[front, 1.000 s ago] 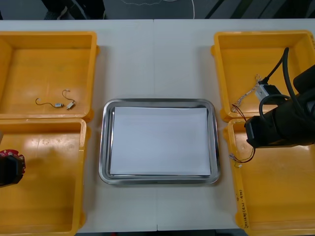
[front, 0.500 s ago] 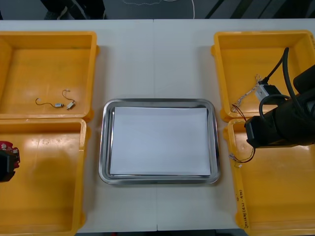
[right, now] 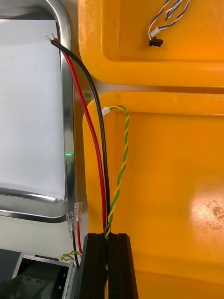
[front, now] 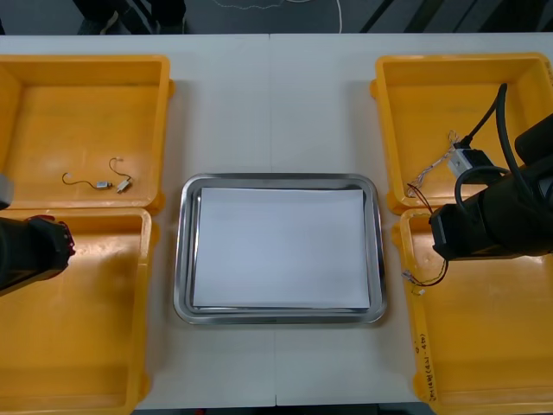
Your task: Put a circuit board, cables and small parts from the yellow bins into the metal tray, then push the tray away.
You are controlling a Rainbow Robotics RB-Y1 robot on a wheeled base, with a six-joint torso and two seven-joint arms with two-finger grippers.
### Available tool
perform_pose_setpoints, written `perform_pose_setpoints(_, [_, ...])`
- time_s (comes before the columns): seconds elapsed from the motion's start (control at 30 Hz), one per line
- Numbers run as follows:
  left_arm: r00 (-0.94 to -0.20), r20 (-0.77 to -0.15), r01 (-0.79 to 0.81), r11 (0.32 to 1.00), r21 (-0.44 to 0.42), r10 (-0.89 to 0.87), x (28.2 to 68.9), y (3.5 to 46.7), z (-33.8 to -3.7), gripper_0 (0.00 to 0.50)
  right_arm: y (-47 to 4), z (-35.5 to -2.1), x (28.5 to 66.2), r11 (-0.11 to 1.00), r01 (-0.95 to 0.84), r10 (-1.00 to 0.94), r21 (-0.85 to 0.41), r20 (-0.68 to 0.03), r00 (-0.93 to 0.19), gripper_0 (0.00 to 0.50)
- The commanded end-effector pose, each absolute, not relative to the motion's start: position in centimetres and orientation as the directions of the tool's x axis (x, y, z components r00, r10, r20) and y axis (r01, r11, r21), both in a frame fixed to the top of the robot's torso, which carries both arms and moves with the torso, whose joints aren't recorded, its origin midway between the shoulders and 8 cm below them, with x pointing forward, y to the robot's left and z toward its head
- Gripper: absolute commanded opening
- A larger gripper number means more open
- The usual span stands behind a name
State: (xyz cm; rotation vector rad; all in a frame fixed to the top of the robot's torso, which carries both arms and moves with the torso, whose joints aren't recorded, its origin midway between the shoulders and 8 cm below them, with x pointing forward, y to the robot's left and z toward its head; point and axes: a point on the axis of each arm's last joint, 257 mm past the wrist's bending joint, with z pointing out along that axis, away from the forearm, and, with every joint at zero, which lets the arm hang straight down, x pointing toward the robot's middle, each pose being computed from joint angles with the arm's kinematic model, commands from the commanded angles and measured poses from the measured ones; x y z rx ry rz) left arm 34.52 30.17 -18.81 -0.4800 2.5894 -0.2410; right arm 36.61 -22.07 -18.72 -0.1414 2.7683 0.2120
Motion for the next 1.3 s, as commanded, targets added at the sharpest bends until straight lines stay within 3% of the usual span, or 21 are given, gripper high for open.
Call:
perform_pose_setpoints(0.03, [-0.825, -0.494, -0.185, 0.957, -0.223, -0.274, 35.9, 27.4, -16.1, 0.0, -22.8, -18.8, 36.4, 0.989, -0.094, -0.047, 0.115, -0.354, -0.934, 0.0])
perform_pose_setpoints(0.27, [-0.831, -0.481, -0.158, 0.948, -0.277, -0.279, 36.5, 24.2, -14.8, 0.0, -22.9, -18.7, 36.5, 0.99, -0.09, -0.044, 0.113, -0.357, -0.933, 0.0])
perform_pose_setpoints(0.6, [-0.84, -0.49, -0.098, 0.953, -0.287, -0.234, 37.4, 20.7, -13.2, 0.0, -23.0, -19.0, 36.4, 0.99, -0.086, -0.041, 0.112, -0.353, -0.935, 0.0])
perform_pose_setpoints(1.3, [-0.913, -0.379, -0.051, 0.963, -0.264, -0.153, 37.1, 13.5, -15.7, 0.0, -23.1, -19.0, 36.4, 0.99, -0.085, -0.041, 0.11, -0.352, -0.935, 0.0])
